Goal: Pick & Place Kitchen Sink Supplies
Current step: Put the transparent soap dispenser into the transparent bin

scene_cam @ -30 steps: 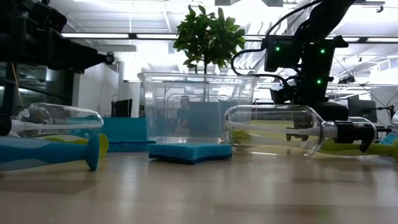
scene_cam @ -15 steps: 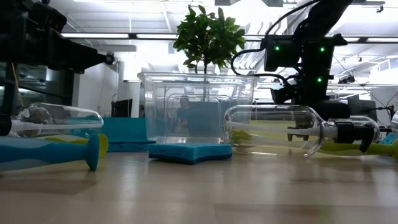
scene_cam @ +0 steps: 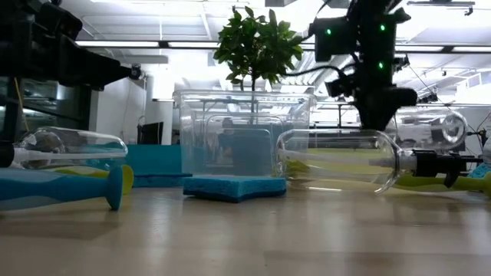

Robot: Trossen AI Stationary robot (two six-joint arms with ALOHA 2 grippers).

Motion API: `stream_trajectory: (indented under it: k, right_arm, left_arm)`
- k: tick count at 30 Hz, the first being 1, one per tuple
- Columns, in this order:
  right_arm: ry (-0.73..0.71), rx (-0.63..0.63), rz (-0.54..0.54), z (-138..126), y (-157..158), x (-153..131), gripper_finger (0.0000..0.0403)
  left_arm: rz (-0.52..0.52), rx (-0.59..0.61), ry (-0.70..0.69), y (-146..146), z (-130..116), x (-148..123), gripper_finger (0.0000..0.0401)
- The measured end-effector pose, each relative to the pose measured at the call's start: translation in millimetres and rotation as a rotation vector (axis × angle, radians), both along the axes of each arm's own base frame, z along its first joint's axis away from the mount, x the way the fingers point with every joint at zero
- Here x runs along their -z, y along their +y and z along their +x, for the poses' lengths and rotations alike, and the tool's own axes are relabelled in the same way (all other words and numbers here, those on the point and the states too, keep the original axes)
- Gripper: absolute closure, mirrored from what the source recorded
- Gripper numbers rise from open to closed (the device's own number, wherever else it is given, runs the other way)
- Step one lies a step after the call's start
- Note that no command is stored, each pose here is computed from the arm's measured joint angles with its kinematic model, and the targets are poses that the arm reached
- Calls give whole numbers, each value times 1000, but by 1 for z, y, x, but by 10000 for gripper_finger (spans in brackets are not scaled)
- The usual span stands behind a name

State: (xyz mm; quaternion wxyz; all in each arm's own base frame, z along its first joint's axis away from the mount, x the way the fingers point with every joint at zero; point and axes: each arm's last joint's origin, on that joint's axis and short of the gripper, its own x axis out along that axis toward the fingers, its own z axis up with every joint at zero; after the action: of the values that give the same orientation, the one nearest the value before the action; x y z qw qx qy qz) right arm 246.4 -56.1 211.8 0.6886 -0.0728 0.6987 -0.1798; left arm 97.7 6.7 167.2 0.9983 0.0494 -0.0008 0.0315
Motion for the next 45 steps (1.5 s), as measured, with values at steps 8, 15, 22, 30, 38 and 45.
stream_trajectory:
  k: [8,15,22,30,38,45]
  right_arm:
    - [-136,28,11,-5,2,-34,271]
    - [-404,110,-33,-32,7,-77,271]
    - [-711,147,-57,-53,10,-105,271]
    - [-973,129,-73,-65,13,-92,272]
    - [-1209,90,-107,-63,13,-71,272]
    - [-1368,62,-143,-59,12,-66,272]
  left_arm:
    - [0,0,0,0,0,0,199]
    - [0,0,0,0,0,0,200]
    - [0,0,0,0,0,0,200]
    - [0,0,0,0,0,0,200]
    - [0,0,0,0,0,0,200]
    - [0,0,0,0,0,0,200]
